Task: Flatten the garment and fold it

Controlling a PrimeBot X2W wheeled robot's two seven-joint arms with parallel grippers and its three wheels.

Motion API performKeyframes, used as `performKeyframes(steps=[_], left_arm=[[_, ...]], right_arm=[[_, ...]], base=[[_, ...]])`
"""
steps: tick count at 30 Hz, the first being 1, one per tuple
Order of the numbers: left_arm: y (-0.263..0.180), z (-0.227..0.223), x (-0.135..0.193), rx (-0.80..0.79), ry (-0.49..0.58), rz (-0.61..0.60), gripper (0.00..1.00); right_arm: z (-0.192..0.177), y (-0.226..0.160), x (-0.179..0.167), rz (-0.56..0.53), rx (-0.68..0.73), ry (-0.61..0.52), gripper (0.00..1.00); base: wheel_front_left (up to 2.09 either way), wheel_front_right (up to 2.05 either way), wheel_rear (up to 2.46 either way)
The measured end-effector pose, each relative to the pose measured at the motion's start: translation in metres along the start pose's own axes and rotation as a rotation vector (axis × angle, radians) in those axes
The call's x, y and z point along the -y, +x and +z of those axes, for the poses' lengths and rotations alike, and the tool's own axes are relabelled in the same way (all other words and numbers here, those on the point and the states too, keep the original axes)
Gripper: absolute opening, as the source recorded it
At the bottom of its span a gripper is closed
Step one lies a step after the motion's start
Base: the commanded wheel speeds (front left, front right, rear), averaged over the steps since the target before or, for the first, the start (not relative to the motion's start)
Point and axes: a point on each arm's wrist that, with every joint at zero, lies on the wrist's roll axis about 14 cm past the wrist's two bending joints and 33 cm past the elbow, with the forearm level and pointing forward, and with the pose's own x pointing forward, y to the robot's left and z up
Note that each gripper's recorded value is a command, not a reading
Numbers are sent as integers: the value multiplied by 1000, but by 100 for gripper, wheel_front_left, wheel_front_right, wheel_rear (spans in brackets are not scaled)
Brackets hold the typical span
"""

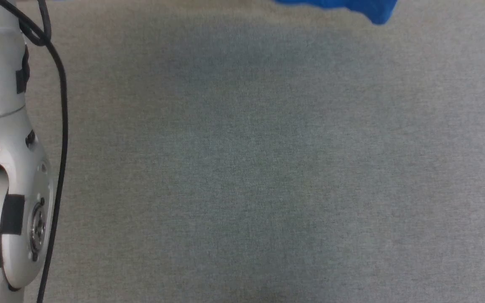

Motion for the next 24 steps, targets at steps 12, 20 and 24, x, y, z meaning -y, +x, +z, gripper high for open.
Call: performKeyframes(steps=[12, 20, 24], left_arm=[[-11, -42, -56, -29, -15, 70, 0], [-63, -78, -72, -155, -63, 62, 0], [-104, -91, -76, -213, -123, 72, 0]], right_arm=[[-81, 23, 1, 27, -80, 80, 0], [-138, -23, -7, 73, -213, 153, 0], [-157, -66, -10, 87, -264, 193, 0]], base=[[0, 0, 0], [0, 0, 0], [0, 0, 0]])
